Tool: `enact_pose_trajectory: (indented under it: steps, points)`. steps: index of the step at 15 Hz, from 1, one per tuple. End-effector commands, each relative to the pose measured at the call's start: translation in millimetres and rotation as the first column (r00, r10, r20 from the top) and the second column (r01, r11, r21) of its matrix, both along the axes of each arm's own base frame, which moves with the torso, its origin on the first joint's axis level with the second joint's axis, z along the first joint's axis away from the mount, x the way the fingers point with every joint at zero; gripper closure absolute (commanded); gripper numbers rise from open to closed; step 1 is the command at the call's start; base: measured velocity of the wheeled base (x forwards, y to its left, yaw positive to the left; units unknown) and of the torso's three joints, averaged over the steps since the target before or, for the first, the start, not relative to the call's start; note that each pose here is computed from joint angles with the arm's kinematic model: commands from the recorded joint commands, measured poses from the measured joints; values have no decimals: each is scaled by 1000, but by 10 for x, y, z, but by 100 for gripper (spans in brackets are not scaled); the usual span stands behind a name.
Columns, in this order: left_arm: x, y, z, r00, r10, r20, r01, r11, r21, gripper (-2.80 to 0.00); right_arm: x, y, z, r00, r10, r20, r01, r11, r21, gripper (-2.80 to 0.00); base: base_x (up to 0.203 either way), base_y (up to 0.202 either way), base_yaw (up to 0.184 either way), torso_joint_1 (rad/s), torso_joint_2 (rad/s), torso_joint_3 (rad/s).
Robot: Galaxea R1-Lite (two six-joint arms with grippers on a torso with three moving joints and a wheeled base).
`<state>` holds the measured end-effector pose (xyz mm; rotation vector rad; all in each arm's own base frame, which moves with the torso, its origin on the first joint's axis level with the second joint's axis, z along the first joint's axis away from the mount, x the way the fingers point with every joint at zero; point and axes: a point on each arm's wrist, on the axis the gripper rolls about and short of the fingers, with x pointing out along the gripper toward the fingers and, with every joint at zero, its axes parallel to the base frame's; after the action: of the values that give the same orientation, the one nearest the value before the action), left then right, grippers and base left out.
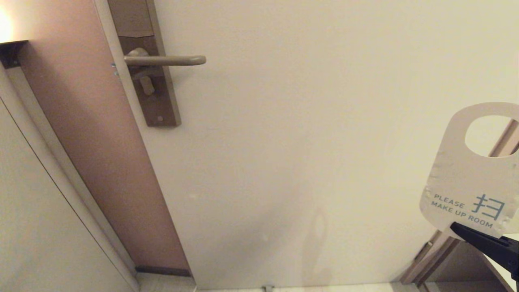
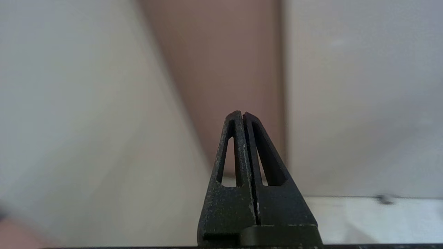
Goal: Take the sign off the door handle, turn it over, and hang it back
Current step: Hang the sign back with the other side facing out
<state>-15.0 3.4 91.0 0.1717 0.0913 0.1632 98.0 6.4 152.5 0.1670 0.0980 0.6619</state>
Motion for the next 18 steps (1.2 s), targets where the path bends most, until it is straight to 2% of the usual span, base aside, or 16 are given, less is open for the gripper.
enact_pose_trajectory:
  steps: [1, 2, 4, 7, 10, 11, 13, 15, 17, 18]
  points:
    - [-92, -11, -38, 995, -51, 81, 51, 999, 2, 0, -48, -2, -32, 999, -40, 5, 40, 999, -2, 0, 0, 0, 0, 0, 0, 0]
    - [-115, -19, -60, 992, -91, 88, 91, 996, 8, 0, -82, -1, -55, 999, -53, 5, 53, 999, -1, 0, 0, 0, 0, 0, 0, 0]
    - [-113, -26, -74, 989, -128, 69, 124, 990, 61, 0, -166, 6, -104, 998, -58, -1, 58, 998, -1, 0, 0, 0, 0, 0, 0, 0]
    - [-99, -48, -119, 973, -226, 49, 222, 972, 81, 0, -322, 16, -159, 996, -86, -24, 86, 996, -2, 0, 0, 0, 0, 0, 0, 0]
    - [-97, -50, -127, 972, -230, 50, 227, 972, 62, 0, -502, 23, -226, 989, -136, -51, 135, 991, -7, 0, 0, 0, 0, 0, 0, 0]
    - [-97, -50, -128, 972, -230, 51, 227, 972, 53, 0, -553, 19, -245, 981, -183, -58, 183, 983, -13, 0, 0, 0, 0, 0, 0, 0]
    - [-90, -48, -154, 975, -218, 50, 218, 976, 10, 0, -647, 7, -281, 955, -290, -66, 288, 957, -27, 0, 0, 0, 0, 0, 0, 0]
    - [-88, -47, -157, 976, -212, 54, 213, 977, -22, 0, -746, 6, -320, 938, -334, -90, 331, 942, -45, 0, 0, 0, 0, 0, 0, 0]
    - [-89, -45, -160, 978, -199, 64, 204, 975, -85, 0, -836, -1, -391, 912, -399, -98, 390, 915, -100, 0, 0, 0, 0, 0, 0, 0]
    - [-89, -44, -158, 979, -193, 67, 199, 976, -94, 0, -883, -3, -432, 900, -426, -92, 414, 901, -127, 0, 0, 0, 0, 0, 0, 0]
